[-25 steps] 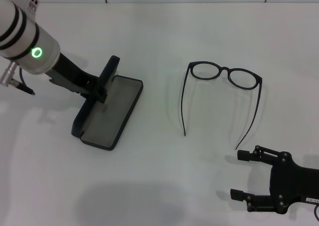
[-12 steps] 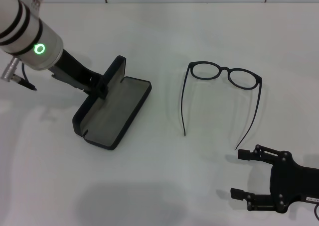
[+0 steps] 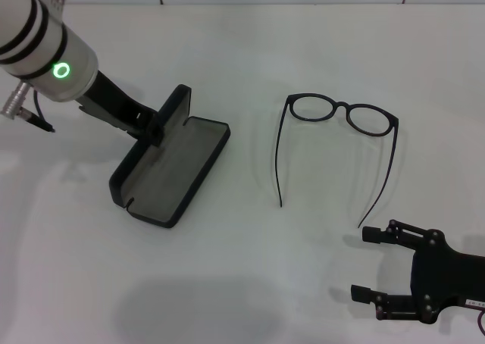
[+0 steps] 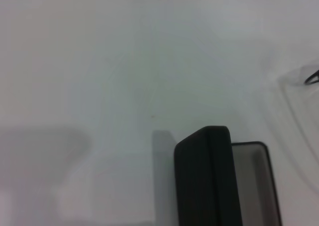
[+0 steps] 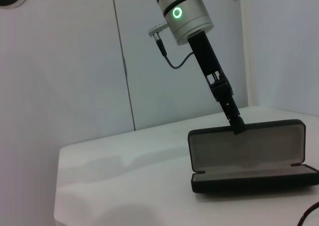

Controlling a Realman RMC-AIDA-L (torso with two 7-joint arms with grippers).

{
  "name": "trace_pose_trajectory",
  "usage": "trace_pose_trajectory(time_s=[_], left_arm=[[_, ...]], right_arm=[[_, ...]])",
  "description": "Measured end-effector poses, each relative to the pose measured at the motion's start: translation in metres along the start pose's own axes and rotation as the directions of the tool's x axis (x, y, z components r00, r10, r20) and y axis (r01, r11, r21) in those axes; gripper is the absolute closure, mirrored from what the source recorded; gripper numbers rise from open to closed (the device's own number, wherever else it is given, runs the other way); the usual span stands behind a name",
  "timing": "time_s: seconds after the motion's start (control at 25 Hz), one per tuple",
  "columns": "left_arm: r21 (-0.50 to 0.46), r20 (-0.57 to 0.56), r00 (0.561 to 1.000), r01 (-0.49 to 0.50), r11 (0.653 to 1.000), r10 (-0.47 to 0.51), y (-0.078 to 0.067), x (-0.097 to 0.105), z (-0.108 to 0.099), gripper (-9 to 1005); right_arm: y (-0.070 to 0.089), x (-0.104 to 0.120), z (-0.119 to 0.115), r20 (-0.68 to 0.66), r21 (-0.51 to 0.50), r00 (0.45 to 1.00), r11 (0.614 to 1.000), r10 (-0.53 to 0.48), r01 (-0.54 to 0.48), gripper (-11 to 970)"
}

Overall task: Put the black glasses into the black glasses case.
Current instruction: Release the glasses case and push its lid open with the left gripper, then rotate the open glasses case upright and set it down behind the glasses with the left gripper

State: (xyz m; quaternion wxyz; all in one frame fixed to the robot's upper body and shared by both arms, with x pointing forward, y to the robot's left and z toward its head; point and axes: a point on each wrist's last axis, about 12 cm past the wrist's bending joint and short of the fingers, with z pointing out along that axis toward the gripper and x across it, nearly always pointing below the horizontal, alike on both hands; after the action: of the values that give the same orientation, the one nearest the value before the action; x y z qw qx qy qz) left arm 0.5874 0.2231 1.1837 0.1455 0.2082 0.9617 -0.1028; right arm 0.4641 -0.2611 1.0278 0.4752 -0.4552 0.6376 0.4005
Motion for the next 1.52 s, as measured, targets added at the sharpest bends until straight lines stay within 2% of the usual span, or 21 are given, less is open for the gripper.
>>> trace_pose_trajectory(time_s=[0.2,1.36,1.52], left_arm=[[-0.03,-0.016,1.0,-0.007,1.0,0.007,0.0004,0.0011,0.0017,725],[-0.034,-0.023,0.999,-0.042,0.999,0.041,-0.0055,-0.0024,0.001,781],[-0.035,-0.007,0.996,-0.084,0.996,0.084,-0.007,-0.0047,-0.0019,782]], right_arm=[[0.0,0.0001,0.0001,0.0,0.0,1.0,1.0,0.001,-0.001,106],[0.0,0.0002,-0.0002,0.002,0.004,1.0,1.0,-0.006,0.006,106],[0.0,0.0002,-0.0002,0.002,0.003,1.0,1.0,-0.006,0.006,106]])
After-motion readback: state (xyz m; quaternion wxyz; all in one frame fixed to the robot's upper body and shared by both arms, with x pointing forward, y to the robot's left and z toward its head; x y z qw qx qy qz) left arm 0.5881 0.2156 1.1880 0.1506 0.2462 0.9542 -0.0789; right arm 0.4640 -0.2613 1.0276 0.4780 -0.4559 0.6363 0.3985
